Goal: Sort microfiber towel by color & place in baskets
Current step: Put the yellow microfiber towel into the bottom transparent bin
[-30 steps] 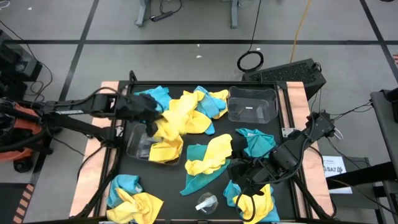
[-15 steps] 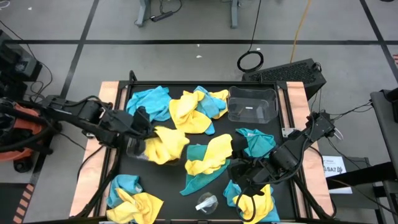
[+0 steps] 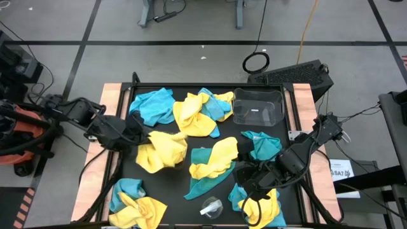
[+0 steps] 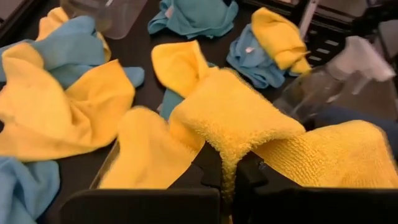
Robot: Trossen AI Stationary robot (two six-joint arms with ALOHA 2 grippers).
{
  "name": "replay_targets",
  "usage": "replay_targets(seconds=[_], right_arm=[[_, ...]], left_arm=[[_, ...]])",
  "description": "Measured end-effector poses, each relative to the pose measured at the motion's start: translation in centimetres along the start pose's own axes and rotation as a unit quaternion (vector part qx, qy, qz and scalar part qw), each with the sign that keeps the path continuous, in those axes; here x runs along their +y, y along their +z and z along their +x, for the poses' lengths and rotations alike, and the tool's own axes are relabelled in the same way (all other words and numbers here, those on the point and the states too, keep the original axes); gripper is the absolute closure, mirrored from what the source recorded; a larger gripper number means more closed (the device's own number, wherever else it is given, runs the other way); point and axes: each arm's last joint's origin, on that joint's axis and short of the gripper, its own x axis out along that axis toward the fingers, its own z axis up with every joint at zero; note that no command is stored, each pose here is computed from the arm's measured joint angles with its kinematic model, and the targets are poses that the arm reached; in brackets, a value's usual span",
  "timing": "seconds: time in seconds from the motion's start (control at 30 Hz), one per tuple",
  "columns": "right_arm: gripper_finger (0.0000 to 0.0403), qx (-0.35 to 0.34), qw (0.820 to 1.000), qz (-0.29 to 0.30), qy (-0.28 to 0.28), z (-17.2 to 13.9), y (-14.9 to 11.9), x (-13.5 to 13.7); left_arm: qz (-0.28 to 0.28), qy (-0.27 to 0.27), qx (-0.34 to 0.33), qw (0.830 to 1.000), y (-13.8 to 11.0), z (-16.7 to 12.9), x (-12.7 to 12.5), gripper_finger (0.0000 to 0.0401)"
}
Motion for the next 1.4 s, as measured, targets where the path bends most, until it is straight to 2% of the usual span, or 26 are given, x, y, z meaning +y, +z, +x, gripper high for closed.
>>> replay_targets(seconds=[0.2, 0.3, 0.43, 0.63, 1.0, 1.23, 1.4], right_arm=[[0.0206, 0.000, 1.000, 0.000, 0.000, 0.0, 0.0, 0.0], [0.0206, 0.000, 1.000, 0.003, 0.000, 0.0, 0.0, 0.0], [0.0206, 0.000, 1.000, 0.003, 0.000, 0.0, 0.0, 0.0], [0.0206, -0.003, 1.000, 0.005, 0.000, 0.0, 0.1, 0.0], [0.0206, -0.013, 1.000, 0.021, -0.004, 0.0, 0.3, 0.0], [0.0206, -0.015, 1.000, 0.022, -0.002, -0.1, 0.2, 0.3], [0.0206, -0.017, 1.000, 0.020, -0.001, -0.2, 0.2, 0.4]], left_arm=[[0.034, -0.024, -0.003, 0.999, 0.2, -2.1, -0.5, 0.0397], [0.034, 0.001, 0.017, 0.999, -0.3, -2.2, -0.1, 0.0398], [0.027, 0.038, 0.070, 0.996, -1.3, -1.0, 0.2, 0.0398], [0.011, 0.116, 0.132, 0.984, -2.9, 2.3, 0.5, 0.0395], [0.003, 0.253, 0.212, 0.944, -5.7, 9.8, 2.9, 0.0391], [0.018, 0.241, 0.247, 0.939, -7.8, 15.0, 4.0, 0.0390], [0.014, 0.250, 0.286, 0.925, -9.4, 17.7, 4.8, 0.0390]])
